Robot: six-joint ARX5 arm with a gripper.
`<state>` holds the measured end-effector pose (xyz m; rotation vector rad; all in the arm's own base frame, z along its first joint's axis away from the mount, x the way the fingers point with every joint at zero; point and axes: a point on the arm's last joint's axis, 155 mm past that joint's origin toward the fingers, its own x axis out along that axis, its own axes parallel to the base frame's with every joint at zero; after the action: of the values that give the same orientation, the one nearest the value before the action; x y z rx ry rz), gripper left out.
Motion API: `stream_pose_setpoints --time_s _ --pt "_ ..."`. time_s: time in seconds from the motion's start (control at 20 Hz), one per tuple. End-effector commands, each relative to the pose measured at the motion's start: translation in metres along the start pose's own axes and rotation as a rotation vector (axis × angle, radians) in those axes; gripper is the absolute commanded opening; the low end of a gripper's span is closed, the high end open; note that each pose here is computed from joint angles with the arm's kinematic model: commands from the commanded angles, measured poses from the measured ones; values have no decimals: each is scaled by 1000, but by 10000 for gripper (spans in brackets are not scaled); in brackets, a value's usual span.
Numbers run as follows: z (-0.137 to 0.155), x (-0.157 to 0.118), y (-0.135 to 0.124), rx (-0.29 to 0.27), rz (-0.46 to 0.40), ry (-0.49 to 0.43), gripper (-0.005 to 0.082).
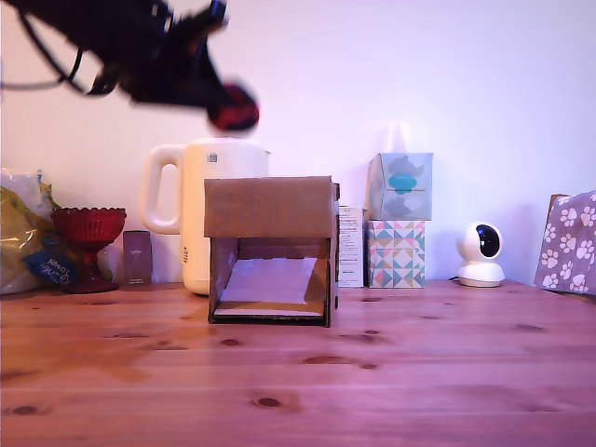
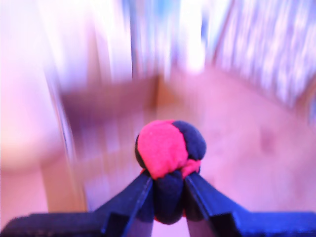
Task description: Drop the footbag into the cardboard dice tower
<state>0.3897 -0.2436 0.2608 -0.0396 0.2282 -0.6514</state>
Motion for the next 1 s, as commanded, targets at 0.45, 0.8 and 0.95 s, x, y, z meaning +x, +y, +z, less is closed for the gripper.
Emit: stream_pose_setpoints --time_s 0.45,0.8,0.95 --pt "24 59 11 7 20 -13 109" --pt "-6 108 27 -3 42 259 109" --pt "-13 116 29 0 44 318 110"
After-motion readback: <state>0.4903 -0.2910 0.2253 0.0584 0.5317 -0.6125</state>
